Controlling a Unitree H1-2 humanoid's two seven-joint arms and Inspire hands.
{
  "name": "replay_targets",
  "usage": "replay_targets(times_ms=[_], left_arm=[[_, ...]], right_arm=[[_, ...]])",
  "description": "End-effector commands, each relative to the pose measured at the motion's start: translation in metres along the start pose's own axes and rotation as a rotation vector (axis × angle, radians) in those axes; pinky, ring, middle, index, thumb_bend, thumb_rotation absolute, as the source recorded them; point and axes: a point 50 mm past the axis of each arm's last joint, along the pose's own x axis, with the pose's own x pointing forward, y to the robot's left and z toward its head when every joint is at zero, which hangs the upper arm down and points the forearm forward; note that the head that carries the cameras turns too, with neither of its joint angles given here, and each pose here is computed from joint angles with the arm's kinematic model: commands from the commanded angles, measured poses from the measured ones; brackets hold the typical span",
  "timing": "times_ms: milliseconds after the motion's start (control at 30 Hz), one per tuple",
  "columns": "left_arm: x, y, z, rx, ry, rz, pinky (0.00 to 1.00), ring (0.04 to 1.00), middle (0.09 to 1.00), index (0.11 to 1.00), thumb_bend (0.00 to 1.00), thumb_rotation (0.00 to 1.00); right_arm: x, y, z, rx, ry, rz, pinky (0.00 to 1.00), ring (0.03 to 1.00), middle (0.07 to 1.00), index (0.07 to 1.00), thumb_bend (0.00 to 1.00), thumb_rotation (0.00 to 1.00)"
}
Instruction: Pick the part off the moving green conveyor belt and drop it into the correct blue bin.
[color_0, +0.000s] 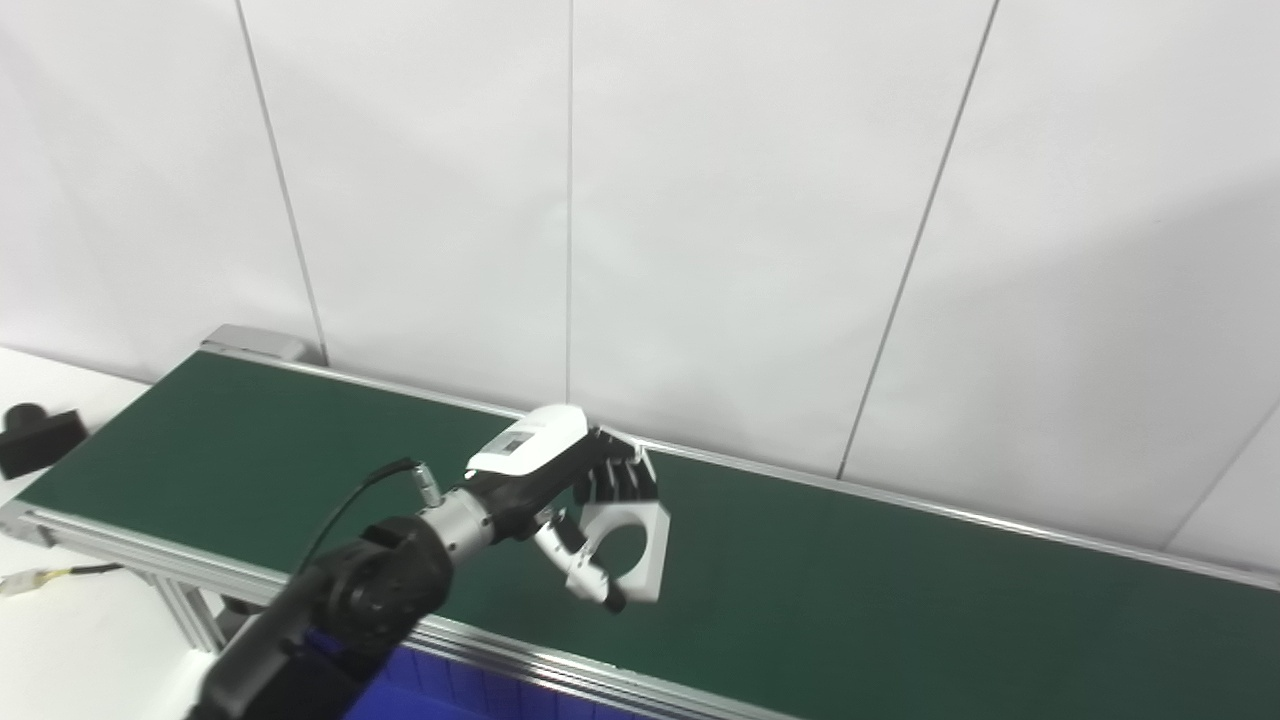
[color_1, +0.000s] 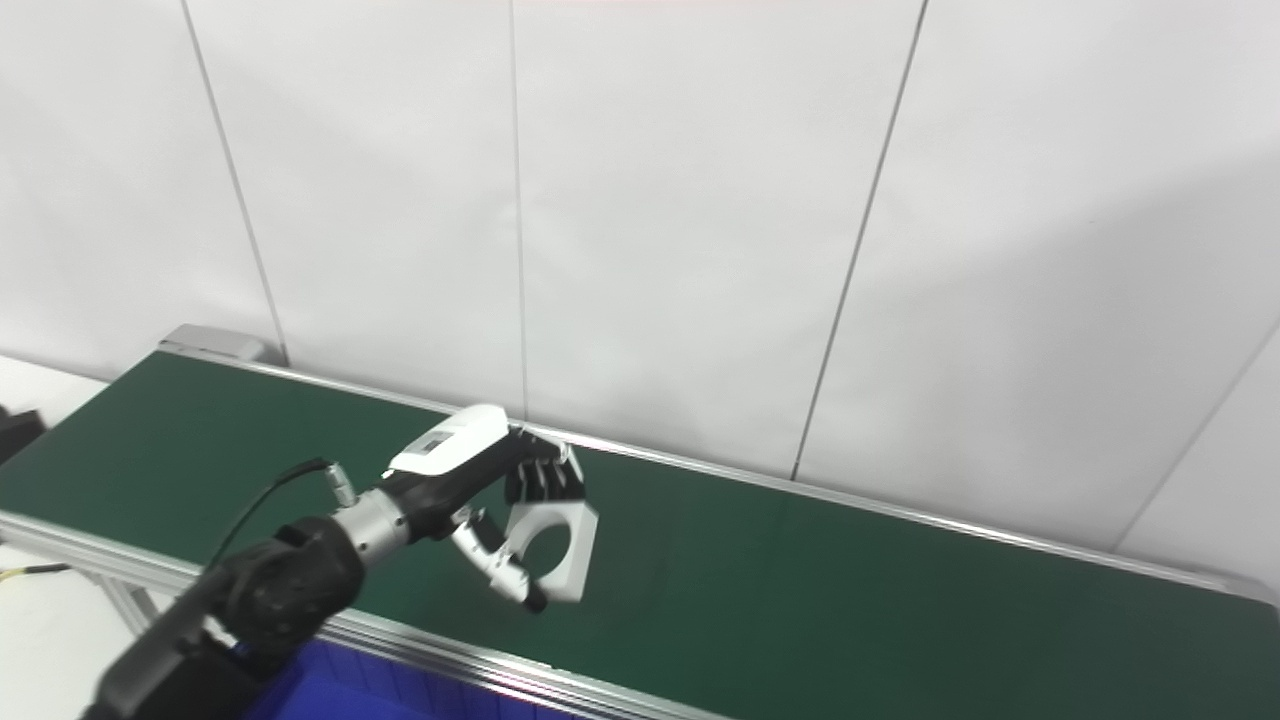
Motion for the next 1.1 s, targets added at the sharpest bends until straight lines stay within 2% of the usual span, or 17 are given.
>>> replay_targets(times_ms=[0, 67, 200, 267, 333, 367, 467, 733, 933, 1067], left_arm=[[-0.009, 0.015, 0.007, 0.025, -0.041, -0.005, 0.36, 0.394, 0.478, 0.532, 0.5, 0.0], [-0.016, 0.013, 0.01, 0.02, -0.049, -0.024, 0.35, 0.394, 0.481, 0.529, 0.5, 0.0], [-0.033, 0.007, 0.016, 0.019, -0.063, -0.059, 0.37, 0.402, 0.48, 0.526, 0.5, 0.0], [-0.04, 0.006, 0.018, 0.016, -0.071, -0.065, 0.35, 0.386, 0.472, 0.532, 0.5, 0.0], [-0.047, 0.005, 0.019, 0.013, -0.071, -0.073, 0.33, 0.375, 0.468, 0.536, 0.5, 0.0], [-0.05, 0.004, 0.02, 0.011, -0.069, -0.078, 0.33, 0.375, 0.47, 0.535, 0.5, 0.0], [-0.058, 0.001, 0.021, 0.012, -0.05, -0.101, 0.36, 0.393, 0.474, 0.529, 0.5, 0.0], [-0.066, -0.009, 0.023, -0.023, -0.011, -0.142, 0.38, 0.407, 0.485, 0.525, 0.5, 0.0], [-0.069, -0.029, 0.019, -0.058, 0.003, -0.165, 0.38, 0.406, 0.489, 0.524, 0.5, 0.0], [-0.069, -0.044, 0.014, -0.106, 0.0, -0.184, 0.39, 0.418, 0.492, 0.516, 0.5, 0.0]], right_arm=[[0.005, -0.001, 0.013, 0.0, -0.034, -0.006, 0.82, 0.846, 0.851, 0.894, 0.77, 0.21], [0.005, -0.002, 0.015, -0.005, -0.032, -0.009, 0.82, 0.847, 0.851, 0.897, 0.75, 0.19], [0.006, -0.004, 0.018, -0.007, -0.024, -0.014, 0.82, 0.843, 0.846, 0.896, 0.77, 0.22], [0.007, -0.006, 0.021, -0.003, -0.02, -0.013, 0.82, 0.842, 0.847, 0.898, 0.76, 0.24], [0.009, -0.008, 0.024, -0.004, -0.018, -0.015, 0.83, 0.843, 0.848, 0.896, 0.77, 0.26], [0.01, -0.009, 0.025, -0.007, -0.017, -0.015, 0.81, 0.834, 0.843, 0.889, 0.79, 0.3], [0.013, -0.014, 0.029, -0.021, -0.021, -0.02, 0.78, 0.82, 0.834, 0.878, 0.84, 0.36], [0.012, -0.022, 0.043, -0.038, -0.015, -0.026, 0.77, 0.815, 0.824, 0.868, 0.85, 0.39], [0.009, -0.027, 0.047, -0.046, -0.014, -0.029, 0.76, 0.809, 0.818, 0.867, 0.84, 0.41], [0.007, -0.027, 0.047, -0.039, -0.015, -0.031, 0.76, 0.811, 0.82, 0.865, 0.81, 0.38]])
